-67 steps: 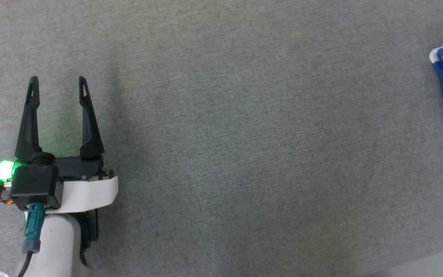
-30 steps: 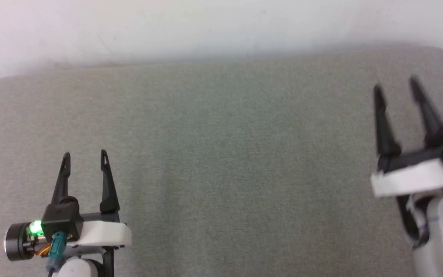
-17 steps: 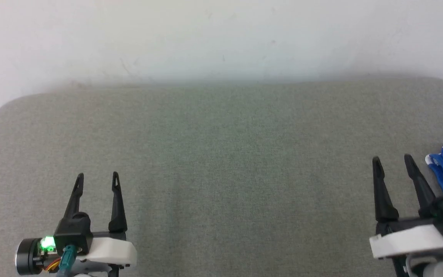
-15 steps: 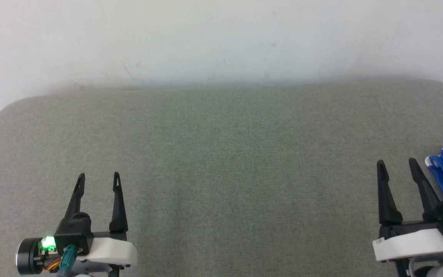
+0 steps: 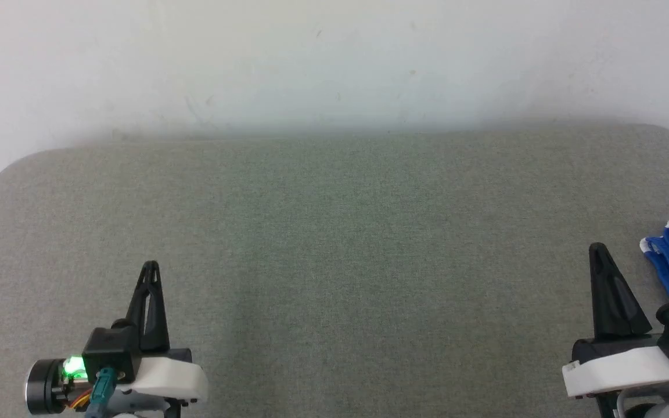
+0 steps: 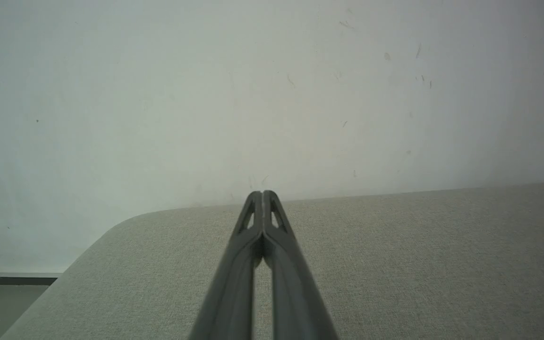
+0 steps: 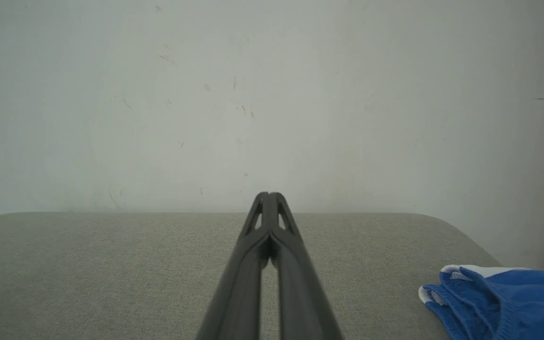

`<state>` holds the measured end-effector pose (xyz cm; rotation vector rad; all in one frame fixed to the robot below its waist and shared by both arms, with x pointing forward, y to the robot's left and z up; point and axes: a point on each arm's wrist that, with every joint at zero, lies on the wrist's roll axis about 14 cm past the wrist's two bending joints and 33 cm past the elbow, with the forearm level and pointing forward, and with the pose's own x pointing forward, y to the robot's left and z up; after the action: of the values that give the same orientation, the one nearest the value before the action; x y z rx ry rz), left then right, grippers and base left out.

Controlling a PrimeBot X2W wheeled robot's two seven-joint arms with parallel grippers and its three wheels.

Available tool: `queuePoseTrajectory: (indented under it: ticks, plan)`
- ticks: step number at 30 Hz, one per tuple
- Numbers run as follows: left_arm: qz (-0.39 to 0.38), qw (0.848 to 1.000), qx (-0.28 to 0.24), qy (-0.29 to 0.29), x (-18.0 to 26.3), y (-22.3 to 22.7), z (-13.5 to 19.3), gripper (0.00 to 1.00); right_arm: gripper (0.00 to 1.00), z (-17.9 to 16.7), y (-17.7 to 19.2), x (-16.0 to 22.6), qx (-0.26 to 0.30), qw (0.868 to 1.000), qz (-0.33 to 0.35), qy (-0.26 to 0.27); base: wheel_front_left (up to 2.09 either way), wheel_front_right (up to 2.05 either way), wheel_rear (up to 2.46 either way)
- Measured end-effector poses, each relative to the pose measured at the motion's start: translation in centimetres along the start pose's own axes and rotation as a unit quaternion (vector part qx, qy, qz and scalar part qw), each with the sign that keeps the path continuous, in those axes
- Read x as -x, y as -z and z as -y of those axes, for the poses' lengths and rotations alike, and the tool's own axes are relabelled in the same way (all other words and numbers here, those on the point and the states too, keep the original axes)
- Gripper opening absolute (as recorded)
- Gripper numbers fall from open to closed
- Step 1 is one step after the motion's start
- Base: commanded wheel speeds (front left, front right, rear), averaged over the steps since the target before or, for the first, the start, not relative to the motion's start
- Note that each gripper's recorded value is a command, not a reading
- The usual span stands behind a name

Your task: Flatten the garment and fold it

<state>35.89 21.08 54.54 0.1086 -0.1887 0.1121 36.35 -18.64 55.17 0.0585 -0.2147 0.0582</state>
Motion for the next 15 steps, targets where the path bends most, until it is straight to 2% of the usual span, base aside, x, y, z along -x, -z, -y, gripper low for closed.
queuePoseTrajectory:
  ticks: [15]
  plan:
    - [-0.015, 1.0, 0.006, 0.008, -0.05, 0.38, 0.43, 0.0, 0.0, -0.3, 0.47, 0.03, 0.006, 1.0, -0.016, -0.005, 0.0, 0.0, 0.0]
